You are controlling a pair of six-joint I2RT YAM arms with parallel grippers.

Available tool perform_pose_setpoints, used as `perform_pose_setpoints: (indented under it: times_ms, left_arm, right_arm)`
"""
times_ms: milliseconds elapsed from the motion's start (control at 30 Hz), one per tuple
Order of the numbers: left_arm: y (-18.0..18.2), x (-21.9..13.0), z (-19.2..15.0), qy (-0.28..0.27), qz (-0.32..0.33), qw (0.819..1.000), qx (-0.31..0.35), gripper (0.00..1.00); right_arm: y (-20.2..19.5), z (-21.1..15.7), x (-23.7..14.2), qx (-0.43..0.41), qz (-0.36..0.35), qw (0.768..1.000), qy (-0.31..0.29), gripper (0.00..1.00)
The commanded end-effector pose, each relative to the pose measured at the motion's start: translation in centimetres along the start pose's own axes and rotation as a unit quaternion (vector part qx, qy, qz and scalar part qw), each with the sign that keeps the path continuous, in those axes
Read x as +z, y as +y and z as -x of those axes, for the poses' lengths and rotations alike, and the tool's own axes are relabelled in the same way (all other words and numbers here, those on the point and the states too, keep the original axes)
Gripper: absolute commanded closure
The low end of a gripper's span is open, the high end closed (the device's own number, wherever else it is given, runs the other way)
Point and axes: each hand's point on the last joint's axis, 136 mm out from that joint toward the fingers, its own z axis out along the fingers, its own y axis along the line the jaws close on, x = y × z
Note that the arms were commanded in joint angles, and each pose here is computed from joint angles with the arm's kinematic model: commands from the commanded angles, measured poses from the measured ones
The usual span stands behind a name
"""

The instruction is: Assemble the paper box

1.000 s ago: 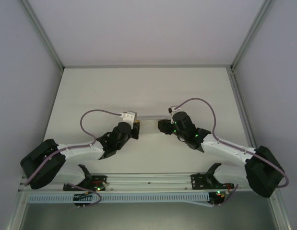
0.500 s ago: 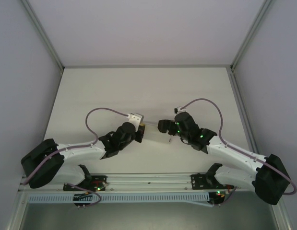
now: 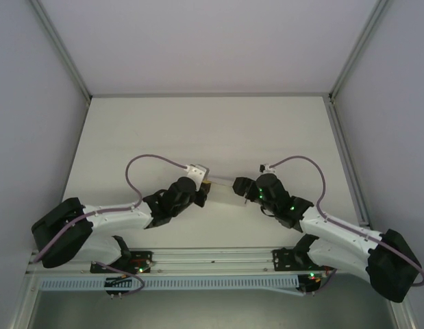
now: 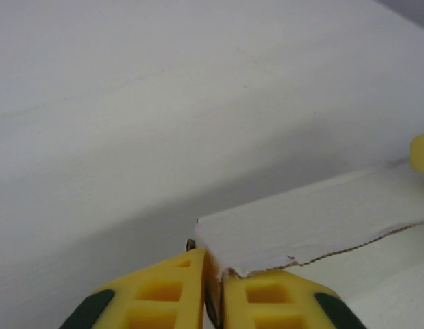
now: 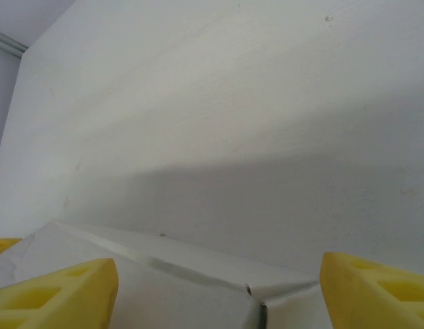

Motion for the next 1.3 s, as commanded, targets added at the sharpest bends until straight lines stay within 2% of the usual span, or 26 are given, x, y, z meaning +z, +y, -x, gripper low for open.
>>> perform_pose_setpoints:
  times_ms: [0,100,200,300,400,567,700,833,1033,1133,1267]
  left_arm:
    - [-0.1,-0.8,-4.1,0.077,-0.009,0.997,0.031,0.68]
    - [-0.3,-1.6,-3.5,0.082,-0.016,0.996,0.027,0.34]
    - [-0.7,-2.4,-3.3,0.089,-0.028,0.995,0.024,0.21]
    - [-1.2,-3.2,-2.8,0.091,-0.042,0.995,0.014,0.01]
    - [-1.5,-3.9,-2.2,0.095,-0.052,0.994,0.007,0.00]
    - [-2.2,-4.6,-0.8,0.103,-0.061,0.993,-0.019,0.00]
    - [-1.2,-4.7,0.8,0.101,-0.038,0.991,-0.077,0.00]
    - [0.5,-3.6,1.6,0.094,-0.036,0.986,-0.130,0.00]
    - [0.1,-1.6,0.5,0.119,-0.074,0.981,-0.132,0.01]
    - [-0.4,-1.1,-1.1,0.139,-0.091,0.978,-0.123,0.05]
    - [0.2,-0.8,-3.9,0.160,-0.087,0.975,-0.127,0.21]
  right_arm:
    - [-3.8,-3.0,0.4,0.018,-0.042,0.998,0.031,0.28]
    - [-4.3,-3.7,0.6,0.039,-0.029,0.998,0.030,0.33]
    - [-4.9,-4.2,0.5,0.048,-0.031,0.998,0.032,0.35]
    - [-5.8,-4.5,0.5,0.052,-0.050,0.997,0.033,0.38]
    - [-6.0,-4.5,0.5,0.056,-0.050,0.997,0.030,0.42]
    - [-6.1,-4.6,0.5,0.054,-0.050,0.997,0.029,0.44]
    - [-6.1,-4.7,0.6,0.049,-0.050,0.997,0.030,0.46]
    - [-6.6,-4.8,0.6,0.049,-0.056,0.997,0.029,0.48]
    - [-6.6,-4.8,0.6,0.051,-0.056,0.997,0.028,0.49]
    - [-6.6,-4.8,0.6,0.053,-0.057,0.997,0.028,0.49]
    - [-6.9,-4.9,0.6,0.054,-0.060,0.996,0.027,0.50]
